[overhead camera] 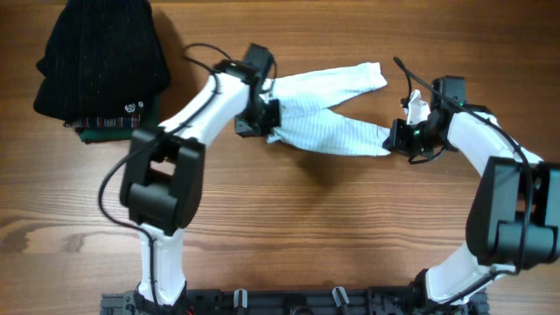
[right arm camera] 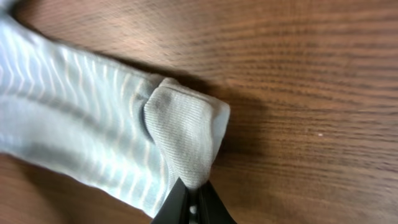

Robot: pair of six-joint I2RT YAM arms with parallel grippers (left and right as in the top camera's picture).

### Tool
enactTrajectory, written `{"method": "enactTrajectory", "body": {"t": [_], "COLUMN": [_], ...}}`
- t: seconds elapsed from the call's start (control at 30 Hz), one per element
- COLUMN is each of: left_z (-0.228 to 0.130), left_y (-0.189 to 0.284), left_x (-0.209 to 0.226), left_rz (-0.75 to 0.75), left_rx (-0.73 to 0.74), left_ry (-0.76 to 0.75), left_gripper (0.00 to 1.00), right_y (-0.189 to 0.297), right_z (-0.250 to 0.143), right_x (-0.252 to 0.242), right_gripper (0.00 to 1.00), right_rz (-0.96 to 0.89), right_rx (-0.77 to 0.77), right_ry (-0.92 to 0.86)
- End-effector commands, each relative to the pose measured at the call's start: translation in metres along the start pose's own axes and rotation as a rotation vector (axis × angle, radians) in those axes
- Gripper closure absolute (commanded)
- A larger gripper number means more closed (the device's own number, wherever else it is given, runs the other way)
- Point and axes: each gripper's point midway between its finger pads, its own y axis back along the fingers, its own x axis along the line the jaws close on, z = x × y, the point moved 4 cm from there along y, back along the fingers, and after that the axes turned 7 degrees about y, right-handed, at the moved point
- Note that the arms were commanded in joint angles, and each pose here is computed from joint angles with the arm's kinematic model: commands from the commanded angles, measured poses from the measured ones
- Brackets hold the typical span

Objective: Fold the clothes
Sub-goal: 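Pull the shirt taut between both grippers, widening the spread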

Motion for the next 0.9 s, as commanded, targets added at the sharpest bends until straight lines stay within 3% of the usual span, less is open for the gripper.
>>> {"method": "enactTrajectory", "body": {"t": [0.0, 0.5, 0.87], "left_z": [0.001, -0.022, -0.033], "left_y": [0.020, 0.020, 0.024], "left_x": [0.003, 0.015, 0.008], "left_rz": [0.000, 0.067, 0.143], "left_rx": [-0.038, 0.068, 0.043], "left_ry": [-0.040, -0.036, -0.089], "left_gripper": [0.96, 0.96, 0.96], "right_y": [0.022, 0.083, 0.087], "right_z": [0.014, 0.001, -0.001], "right_x": [0.010, 0.036, 0.038], "right_gripper": [0.96, 0.96, 0.96], "right_rz": [-0.003, 0.000, -0.001], "right_rx": [-0.055, -0.118, -0.122], "right_ry": [0.019, 0.019, 0.022]}}
